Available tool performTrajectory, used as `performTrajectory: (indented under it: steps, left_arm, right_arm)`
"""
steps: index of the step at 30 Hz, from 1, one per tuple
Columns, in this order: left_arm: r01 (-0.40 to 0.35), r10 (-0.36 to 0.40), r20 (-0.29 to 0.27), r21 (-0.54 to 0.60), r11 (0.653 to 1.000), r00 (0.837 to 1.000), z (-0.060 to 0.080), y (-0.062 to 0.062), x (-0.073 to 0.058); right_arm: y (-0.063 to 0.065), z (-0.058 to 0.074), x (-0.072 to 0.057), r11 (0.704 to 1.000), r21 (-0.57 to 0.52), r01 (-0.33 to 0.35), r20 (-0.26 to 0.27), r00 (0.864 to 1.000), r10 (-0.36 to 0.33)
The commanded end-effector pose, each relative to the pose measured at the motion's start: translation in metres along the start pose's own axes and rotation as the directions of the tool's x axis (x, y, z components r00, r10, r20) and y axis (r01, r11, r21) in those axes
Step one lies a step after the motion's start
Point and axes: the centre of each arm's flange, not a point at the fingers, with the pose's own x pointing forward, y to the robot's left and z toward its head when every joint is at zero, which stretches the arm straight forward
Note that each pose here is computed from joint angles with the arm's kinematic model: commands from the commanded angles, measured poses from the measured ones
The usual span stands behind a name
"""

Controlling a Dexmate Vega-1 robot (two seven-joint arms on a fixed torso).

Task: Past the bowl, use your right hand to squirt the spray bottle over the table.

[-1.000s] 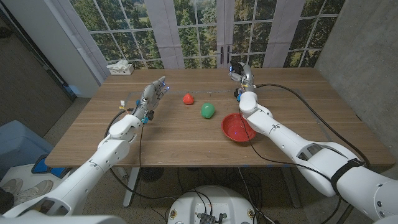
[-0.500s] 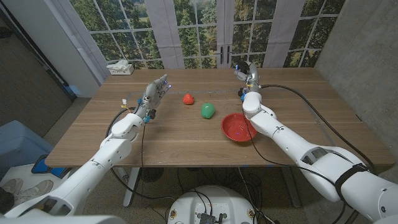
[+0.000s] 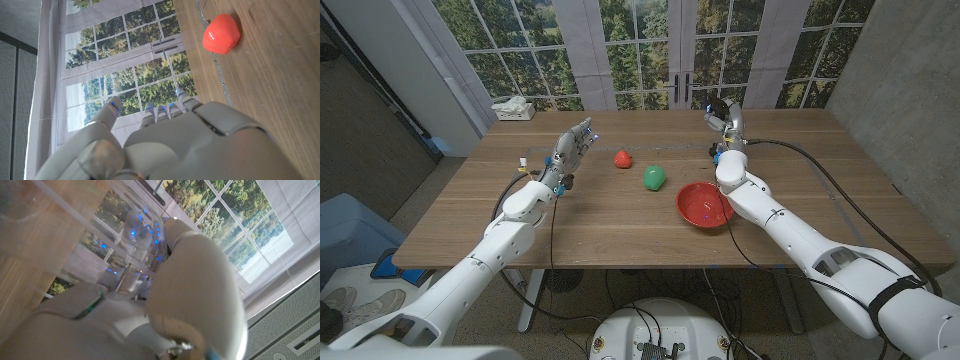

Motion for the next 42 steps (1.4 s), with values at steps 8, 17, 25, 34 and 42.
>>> performTrajectory:
  steps: [8,17,25,34,42]
  left_arm:
    - [0.001,-0.001,0.011,0.004,1.000,1.000,0.002,-0.007,-0.006]
    - [0.002,-0.002,0.016,0.003,1.000,1.000,0.004,-0.012,-0.010]
    - [0.003,-0.003,0.021,0.005,1.000,1.000,0.005,-0.013,-0.013]
    - [0.010,-0.010,0.025,0.007,1.000,1.000,0.007,-0.015,-0.013]
    - [0.006,-0.006,0.031,0.011,1.000,0.999,0.009,-0.017,-0.018]
  right_arm:
    - [-0.027,-0.002,-0.027,1.000,-0.009,0.014,-0.015,1.000,-0.015]
    - [-0.035,-0.001,-0.041,1.000,-0.014,0.020,-0.011,1.000,-0.020]
    - [-0.048,-0.003,-0.051,0.999,-0.029,0.043,-0.017,0.999,-0.044]
    - [-0.058,-0.003,-0.061,0.998,-0.044,0.049,-0.017,0.999,-0.049]
    - [-0.067,-0.002,-0.070,0.998,-0.035,0.044,-0.021,0.999,-0.045]
